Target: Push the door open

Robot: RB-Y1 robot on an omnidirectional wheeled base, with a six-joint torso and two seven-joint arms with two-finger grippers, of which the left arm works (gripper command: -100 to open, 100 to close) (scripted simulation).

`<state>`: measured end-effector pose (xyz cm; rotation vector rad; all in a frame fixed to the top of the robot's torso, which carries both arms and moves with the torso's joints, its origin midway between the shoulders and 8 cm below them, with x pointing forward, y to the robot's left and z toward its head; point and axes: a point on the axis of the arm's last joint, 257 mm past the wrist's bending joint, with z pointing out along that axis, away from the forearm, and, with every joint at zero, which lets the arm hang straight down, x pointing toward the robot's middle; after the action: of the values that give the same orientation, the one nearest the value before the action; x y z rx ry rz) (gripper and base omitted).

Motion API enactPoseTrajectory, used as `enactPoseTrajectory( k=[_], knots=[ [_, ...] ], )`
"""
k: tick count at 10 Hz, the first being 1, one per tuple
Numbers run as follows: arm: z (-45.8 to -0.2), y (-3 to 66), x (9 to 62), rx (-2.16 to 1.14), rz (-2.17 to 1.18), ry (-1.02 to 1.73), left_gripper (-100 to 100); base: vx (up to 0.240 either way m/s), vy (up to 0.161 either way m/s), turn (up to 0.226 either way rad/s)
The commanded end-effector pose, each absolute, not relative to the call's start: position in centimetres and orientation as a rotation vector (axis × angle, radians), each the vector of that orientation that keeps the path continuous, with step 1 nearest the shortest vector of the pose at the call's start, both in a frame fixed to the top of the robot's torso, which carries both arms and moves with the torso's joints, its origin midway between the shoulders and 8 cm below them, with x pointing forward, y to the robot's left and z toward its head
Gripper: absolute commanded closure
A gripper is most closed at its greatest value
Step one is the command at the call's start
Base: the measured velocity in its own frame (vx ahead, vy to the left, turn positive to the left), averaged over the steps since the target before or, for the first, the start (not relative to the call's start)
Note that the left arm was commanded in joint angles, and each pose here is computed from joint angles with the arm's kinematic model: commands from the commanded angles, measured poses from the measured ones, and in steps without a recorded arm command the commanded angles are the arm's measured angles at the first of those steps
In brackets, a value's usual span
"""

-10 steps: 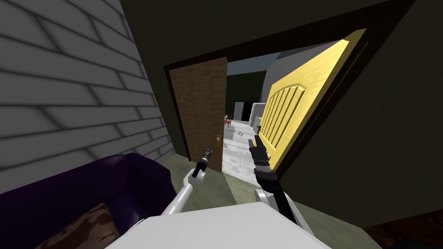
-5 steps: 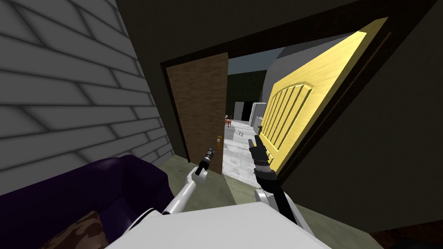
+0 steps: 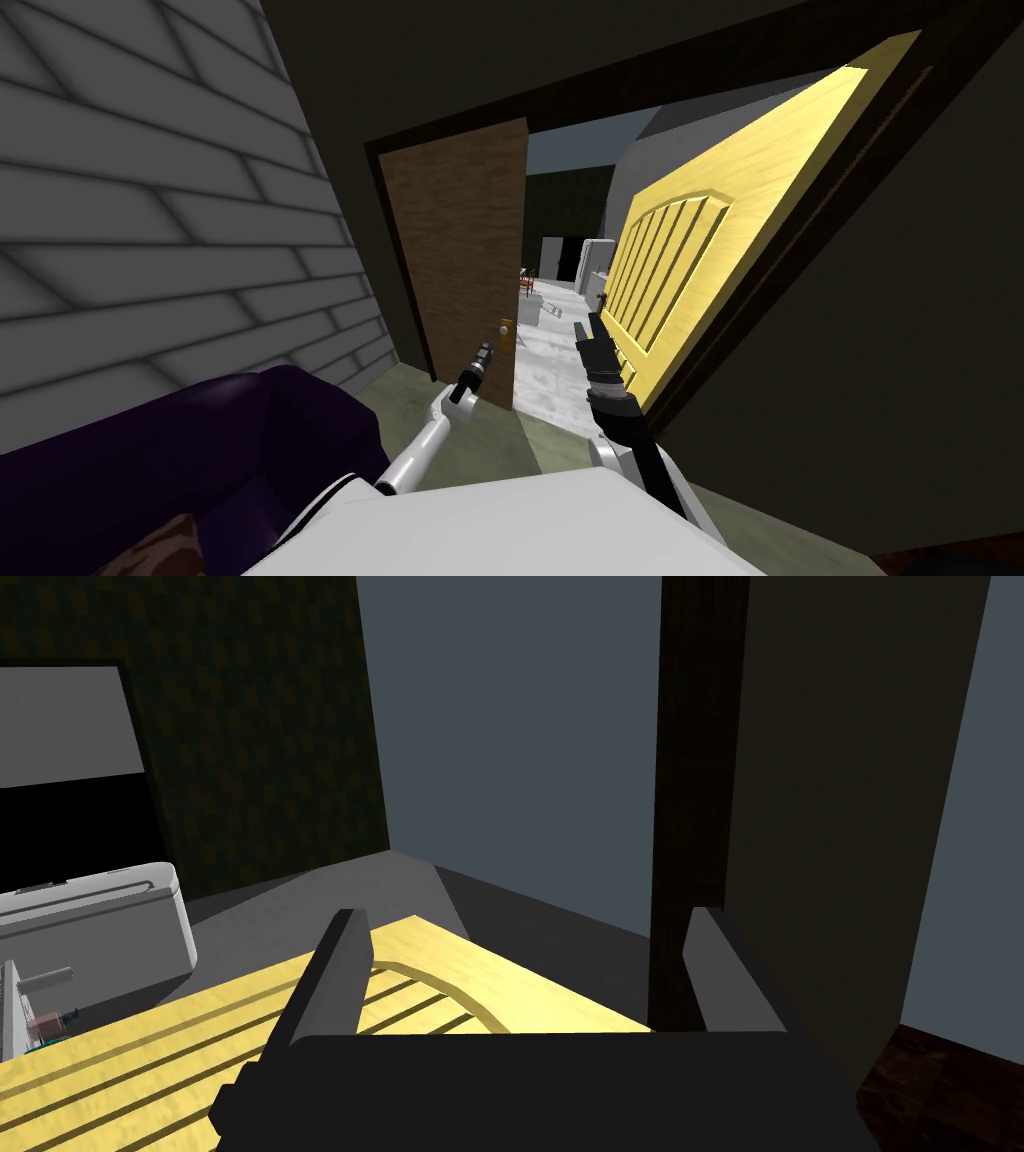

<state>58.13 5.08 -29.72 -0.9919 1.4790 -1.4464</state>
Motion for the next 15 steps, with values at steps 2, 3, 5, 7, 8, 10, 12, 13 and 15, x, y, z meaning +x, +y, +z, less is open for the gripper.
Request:
enactPoseTrajectory(
  k=[2, 3, 5, 7, 8, 10, 12, 13, 15],
  knots=[
    [-30.0, 6.6, 58.5, -0.985, -1.418, 1.480, -100, 0.174, -0.092, -0.019],
    [-30.0, 6.7, 58.6, -0.987, -1.417, 1.479, -100, 0.219, -0.087, -0.025],
    [-29.9, 6.0, 58.4, -0.997, -1.431, 1.473, -100, 0.205, -0.083, -0.017],
    [-29.6, 4.0, 58.1, -1.017, -1.468, 1.463, -100, 0.169, -0.061, -0.021],
    [-29.7, 4.4, 58.2, -1.012, -1.457, 1.466, -100, 0.069, -0.032, 0.000],
    [-29.7, 4.4, 58.2, -1.012, -1.457, 1.466, 100, -0.018, 0.009, 0.000],
    [-29.7, 4.4, 58.2, -1.012, -1.457, 1.466, 100, -0.008, 0.005, -0.010],
    [-29.7, 4.4, 58.2, -1.012, -1.457, 1.466, 100, 0.000, 0.000, 0.000],
    [-29.6, 5.6, 58.6, -1.013, -1.439, 1.458, 100, 0.044, -0.030, 0.008]
  ],
)
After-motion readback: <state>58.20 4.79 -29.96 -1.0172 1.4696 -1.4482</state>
